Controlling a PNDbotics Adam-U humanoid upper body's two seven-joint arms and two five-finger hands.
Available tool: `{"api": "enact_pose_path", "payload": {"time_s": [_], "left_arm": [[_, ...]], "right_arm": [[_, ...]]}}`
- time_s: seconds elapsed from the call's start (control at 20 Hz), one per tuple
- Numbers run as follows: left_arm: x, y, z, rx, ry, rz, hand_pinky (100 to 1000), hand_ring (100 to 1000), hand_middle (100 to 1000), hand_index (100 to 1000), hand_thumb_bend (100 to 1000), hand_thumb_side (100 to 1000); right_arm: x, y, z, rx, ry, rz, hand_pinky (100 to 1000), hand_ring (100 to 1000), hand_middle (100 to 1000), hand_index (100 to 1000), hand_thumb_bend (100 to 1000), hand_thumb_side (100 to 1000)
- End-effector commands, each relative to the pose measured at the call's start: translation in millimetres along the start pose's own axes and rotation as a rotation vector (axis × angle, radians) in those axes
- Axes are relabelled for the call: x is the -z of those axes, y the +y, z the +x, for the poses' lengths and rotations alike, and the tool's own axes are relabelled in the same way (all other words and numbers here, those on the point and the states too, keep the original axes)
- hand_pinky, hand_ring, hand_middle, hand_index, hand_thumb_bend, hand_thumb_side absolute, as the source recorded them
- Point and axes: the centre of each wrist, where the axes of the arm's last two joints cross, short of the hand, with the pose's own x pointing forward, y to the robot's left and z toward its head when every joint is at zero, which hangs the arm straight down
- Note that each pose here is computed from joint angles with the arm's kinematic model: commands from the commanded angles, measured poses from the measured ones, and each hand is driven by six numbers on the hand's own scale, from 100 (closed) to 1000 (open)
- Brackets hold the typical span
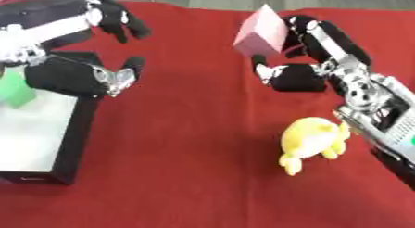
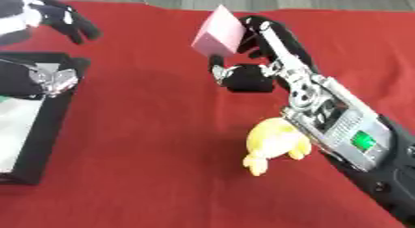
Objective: Pick up the objects with one hand, pass them to the other hand, and then place them into the box on the other side of the table.
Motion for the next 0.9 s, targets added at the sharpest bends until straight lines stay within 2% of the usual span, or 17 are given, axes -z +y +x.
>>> {"api": "enact_pose_path", "payload": {"time_s": [0.05,0.15,0.25,0.5,0.55,0.75,0.9], "left_arm": [[1,6.1,9,0.027,0.002,0.038,863,760,767,860,100,468],[2,5.4,10,0.028,0.004,0.042,863,760,767,860,100,468],[4,9.1,14,0.033,0.001,0.072,865,769,779,867,100,348],[12,5.4,25,0.056,0.027,0.14,866,769,778,865,100,360],[13,4.7,26,0.057,0.029,0.144,869,762,765,861,100,401],[18,3.5,34,0.035,0.027,0.16,871,762,764,857,100,405],[19,4.7,37,0.028,0.028,0.174,872,764,766,861,100,374]], "right_arm": [[-2,-3.7,9,-0.026,0.001,-0.063,761,724,612,558,100,100],[-2,-3.6,9,-0.028,0.001,-0.062,761,724,612,558,100,100],[-2,-2.3,10,-0.029,-0.006,-0.059,763,725,612,557,100,100],[-2,-0.3,10,-0.043,-0.017,-0.06,764,725,611,556,100,100],[-2,-0.1,10,-0.046,-0.019,-0.059,769,725,609,555,100,100],[-3,4.4,10,-0.071,-0.044,-0.052,771,725,608,555,100,100],[-4,7.6,11,-0.088,-0.059,-0.04,773,726,607,555,100,100]]}}
